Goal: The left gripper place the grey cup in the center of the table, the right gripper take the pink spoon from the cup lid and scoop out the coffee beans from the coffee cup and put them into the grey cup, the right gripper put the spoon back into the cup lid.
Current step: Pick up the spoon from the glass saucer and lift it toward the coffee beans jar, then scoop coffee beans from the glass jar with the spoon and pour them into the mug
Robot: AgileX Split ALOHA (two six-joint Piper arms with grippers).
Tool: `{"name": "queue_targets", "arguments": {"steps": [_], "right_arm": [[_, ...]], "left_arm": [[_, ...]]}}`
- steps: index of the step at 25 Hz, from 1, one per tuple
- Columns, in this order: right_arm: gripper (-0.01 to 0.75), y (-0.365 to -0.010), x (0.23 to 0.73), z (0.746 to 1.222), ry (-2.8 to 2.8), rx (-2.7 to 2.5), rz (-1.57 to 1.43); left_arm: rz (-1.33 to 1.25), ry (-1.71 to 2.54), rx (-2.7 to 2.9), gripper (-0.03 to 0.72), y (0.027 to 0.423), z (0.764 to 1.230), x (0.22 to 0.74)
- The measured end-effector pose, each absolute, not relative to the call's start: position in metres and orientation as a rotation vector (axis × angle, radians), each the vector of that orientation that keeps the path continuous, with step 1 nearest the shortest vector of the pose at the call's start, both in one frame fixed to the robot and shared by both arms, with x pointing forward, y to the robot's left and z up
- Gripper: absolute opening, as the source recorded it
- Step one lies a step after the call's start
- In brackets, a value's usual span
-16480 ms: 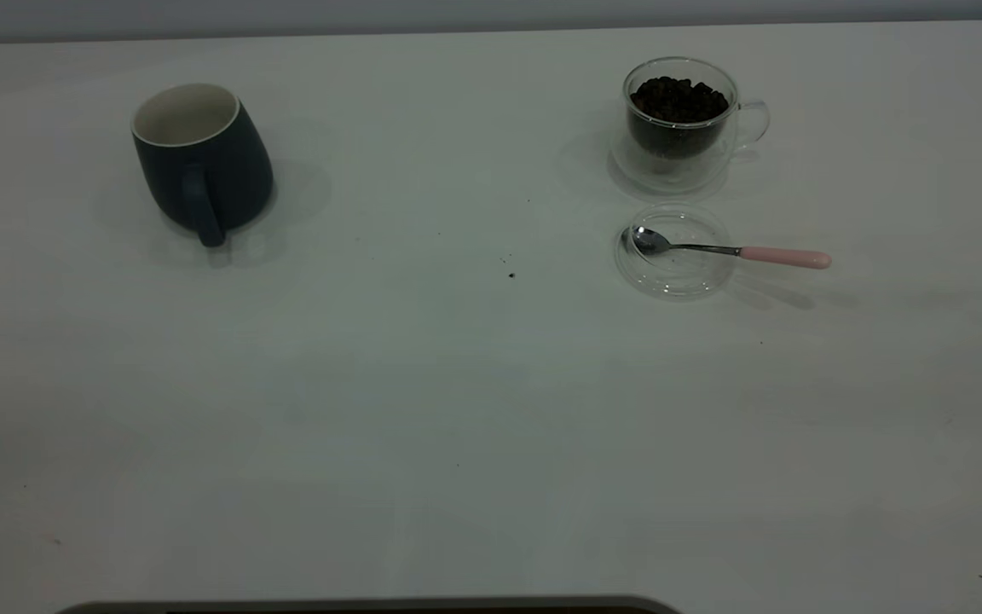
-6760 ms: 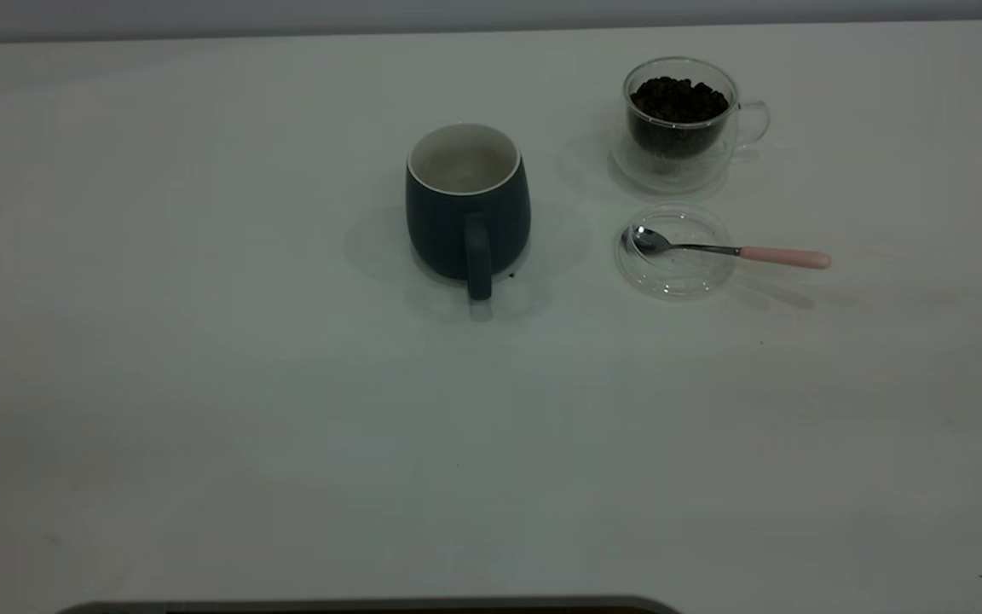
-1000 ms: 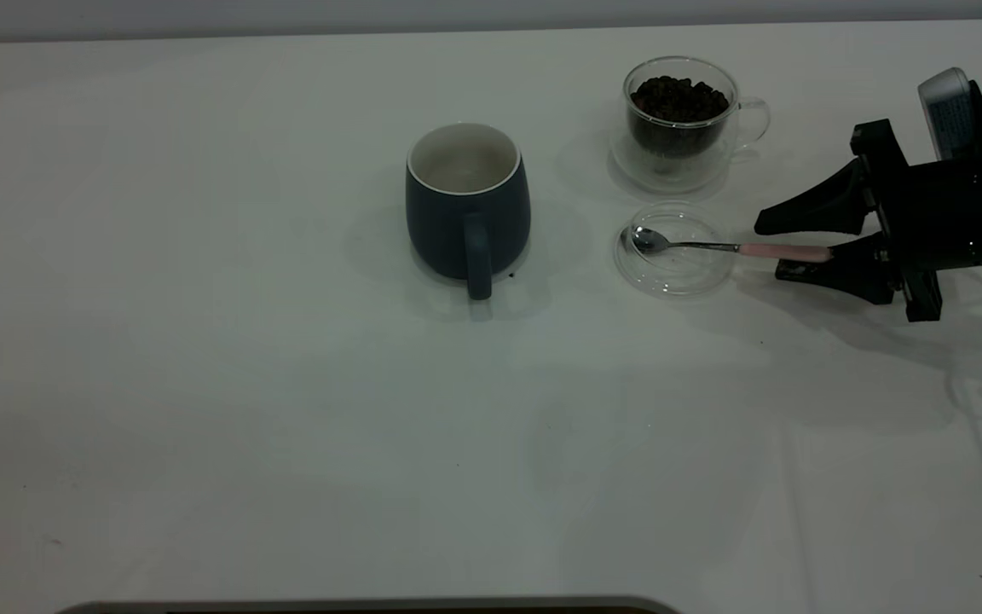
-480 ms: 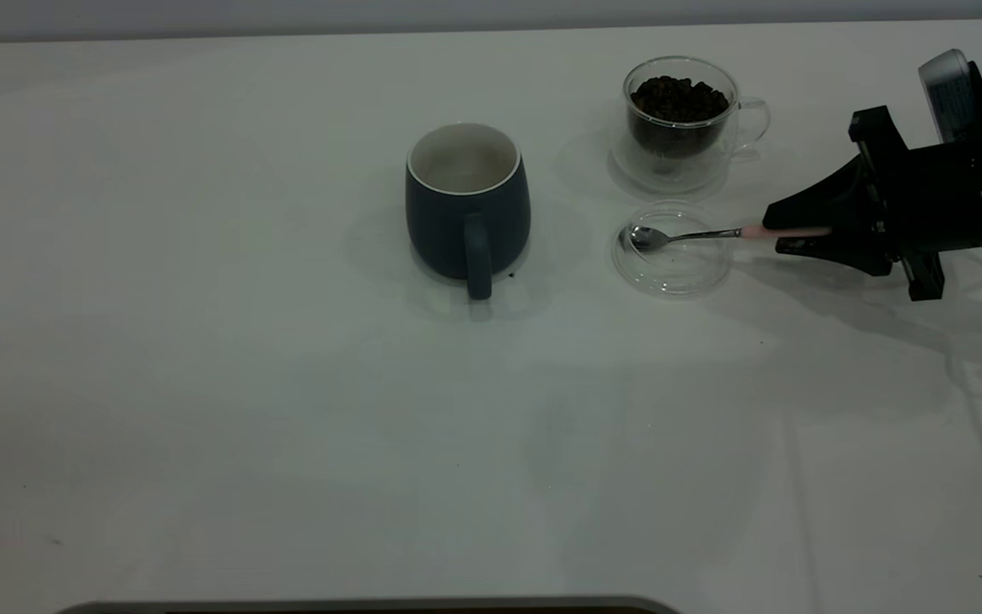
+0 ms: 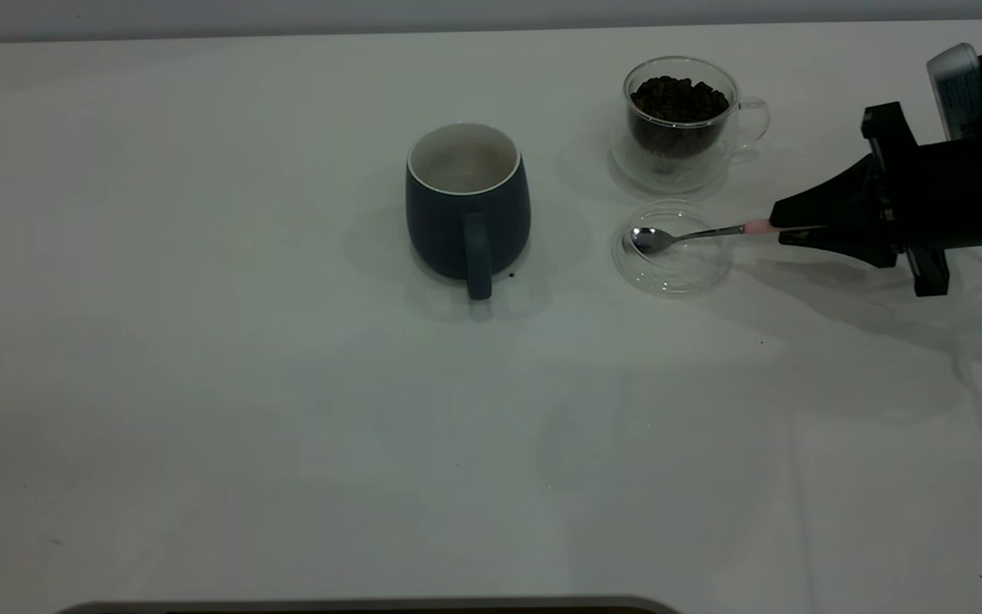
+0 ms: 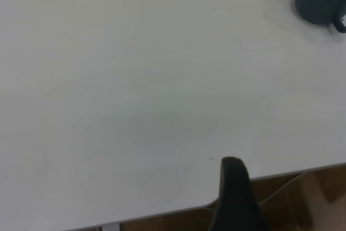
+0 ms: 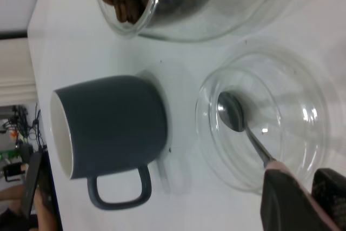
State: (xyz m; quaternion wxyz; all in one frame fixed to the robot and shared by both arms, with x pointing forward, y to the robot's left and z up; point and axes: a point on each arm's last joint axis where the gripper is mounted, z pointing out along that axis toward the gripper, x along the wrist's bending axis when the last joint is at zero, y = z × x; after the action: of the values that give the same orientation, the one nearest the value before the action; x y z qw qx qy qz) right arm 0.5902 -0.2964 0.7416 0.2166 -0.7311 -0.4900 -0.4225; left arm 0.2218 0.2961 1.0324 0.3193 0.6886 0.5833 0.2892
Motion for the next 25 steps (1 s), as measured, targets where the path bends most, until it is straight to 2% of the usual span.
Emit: {"name": "queue_targets", "arguments": {"steps": [6, 21, 25], "right_arm": [[0.105, -0.298, 0.589, 0.748, -1.391, -1.973, -1.186], [0.104, -0.307, 0.61, 0.832, -1.53, -1.964, -1.286], [0.104, -0.313, 0.629, 0.847, -1.615, -1.958, -1.354]], "left_arm": [[0.76, 1.534, 1.811, 0.565, 0.296, 1.032, 0.222], [0.76, 1.534, 1.811, 0.565, 0.296, 1.032, 0.222], [0.76, 1.534, 1.811, 0.565, 0.296, 1.032, 0.222]]}}
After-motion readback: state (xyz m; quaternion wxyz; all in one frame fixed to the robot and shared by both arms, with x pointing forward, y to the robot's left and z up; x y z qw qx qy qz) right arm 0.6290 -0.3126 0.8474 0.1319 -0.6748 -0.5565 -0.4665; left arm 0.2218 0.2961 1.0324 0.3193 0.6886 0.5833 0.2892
